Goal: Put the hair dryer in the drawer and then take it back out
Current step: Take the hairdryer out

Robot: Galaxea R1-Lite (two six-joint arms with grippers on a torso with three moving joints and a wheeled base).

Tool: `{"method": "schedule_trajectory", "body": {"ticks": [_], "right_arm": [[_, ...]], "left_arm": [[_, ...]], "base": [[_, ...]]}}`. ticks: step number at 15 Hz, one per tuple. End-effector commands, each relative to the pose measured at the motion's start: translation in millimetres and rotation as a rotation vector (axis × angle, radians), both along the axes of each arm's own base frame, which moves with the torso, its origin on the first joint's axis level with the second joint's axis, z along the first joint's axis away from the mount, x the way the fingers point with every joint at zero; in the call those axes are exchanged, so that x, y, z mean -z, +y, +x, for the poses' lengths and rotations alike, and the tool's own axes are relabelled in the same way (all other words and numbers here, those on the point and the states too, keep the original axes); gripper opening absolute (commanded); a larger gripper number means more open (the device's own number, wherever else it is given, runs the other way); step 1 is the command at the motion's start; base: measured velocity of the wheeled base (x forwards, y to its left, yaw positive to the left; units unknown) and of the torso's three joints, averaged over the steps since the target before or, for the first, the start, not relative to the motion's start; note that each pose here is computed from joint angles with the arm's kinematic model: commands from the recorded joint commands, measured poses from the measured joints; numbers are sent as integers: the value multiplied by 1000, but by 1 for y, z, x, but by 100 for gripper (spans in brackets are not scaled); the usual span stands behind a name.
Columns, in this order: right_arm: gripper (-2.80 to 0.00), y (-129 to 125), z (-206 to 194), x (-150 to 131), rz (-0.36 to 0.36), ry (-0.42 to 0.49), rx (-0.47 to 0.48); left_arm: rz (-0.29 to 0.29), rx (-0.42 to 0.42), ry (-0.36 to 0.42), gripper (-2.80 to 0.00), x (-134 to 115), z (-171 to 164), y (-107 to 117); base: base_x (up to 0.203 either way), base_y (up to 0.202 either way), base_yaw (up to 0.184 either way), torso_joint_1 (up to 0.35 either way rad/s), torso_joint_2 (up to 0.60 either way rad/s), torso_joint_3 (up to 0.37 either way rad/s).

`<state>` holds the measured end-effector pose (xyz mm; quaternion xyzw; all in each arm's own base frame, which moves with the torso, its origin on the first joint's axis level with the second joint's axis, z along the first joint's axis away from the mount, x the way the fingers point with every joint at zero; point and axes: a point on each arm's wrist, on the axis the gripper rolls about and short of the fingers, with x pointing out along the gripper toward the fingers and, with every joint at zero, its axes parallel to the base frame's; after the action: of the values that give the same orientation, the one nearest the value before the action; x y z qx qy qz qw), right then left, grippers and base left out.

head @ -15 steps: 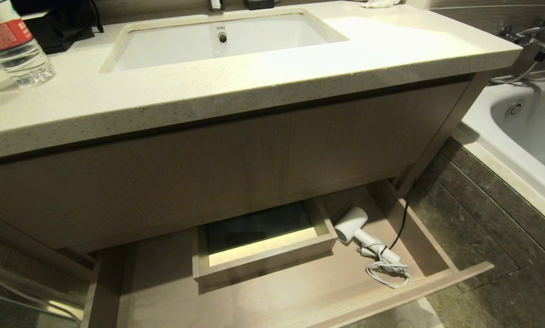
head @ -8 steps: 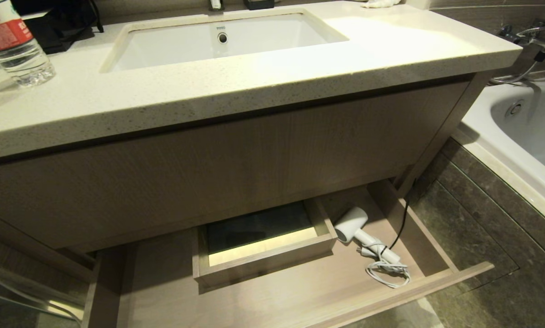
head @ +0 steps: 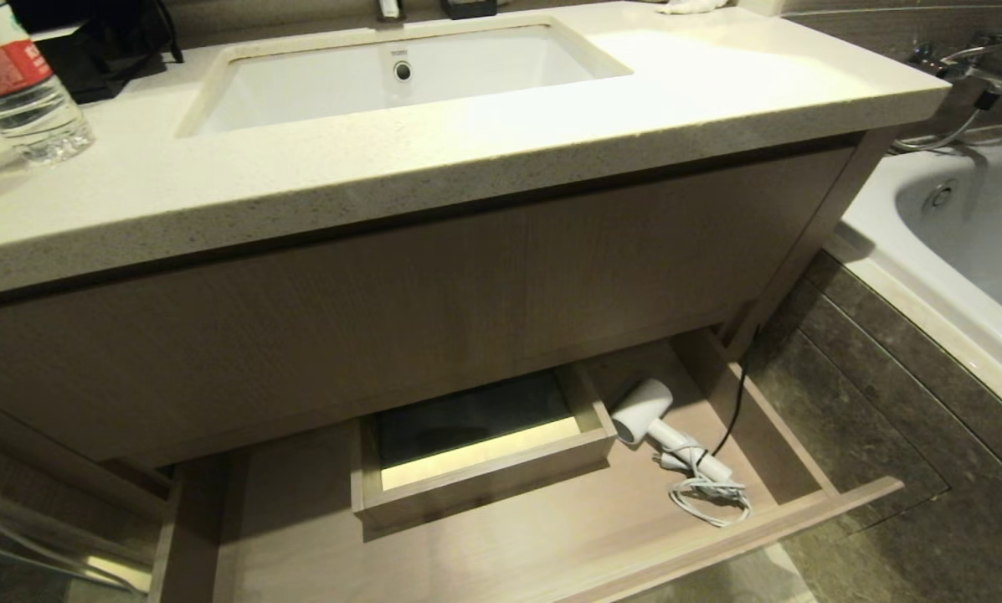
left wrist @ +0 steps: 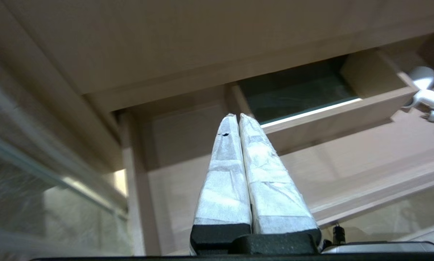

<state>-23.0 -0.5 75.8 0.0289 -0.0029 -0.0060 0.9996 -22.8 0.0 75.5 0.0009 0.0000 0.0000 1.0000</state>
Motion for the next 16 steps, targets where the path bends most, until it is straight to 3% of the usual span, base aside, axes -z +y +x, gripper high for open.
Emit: {"method": "schedule_trajectory", "body": {"ticks": [1,6,16], "right_arm": [[-280,0,0,0,1,4,0],[-280,0,0,0,-6,4,-1],[-280,0,0,0,-2,4,0]], "left_arm": [[0,0,0,-280,0,0,0],[0,0,2,-280,0,0,0],[0,0,1,-280,0,0,0]], "base": [[1,-10,106,4,2,1],[0,-7,131,4,0,2],[0,0,0,0,0,0]]}}
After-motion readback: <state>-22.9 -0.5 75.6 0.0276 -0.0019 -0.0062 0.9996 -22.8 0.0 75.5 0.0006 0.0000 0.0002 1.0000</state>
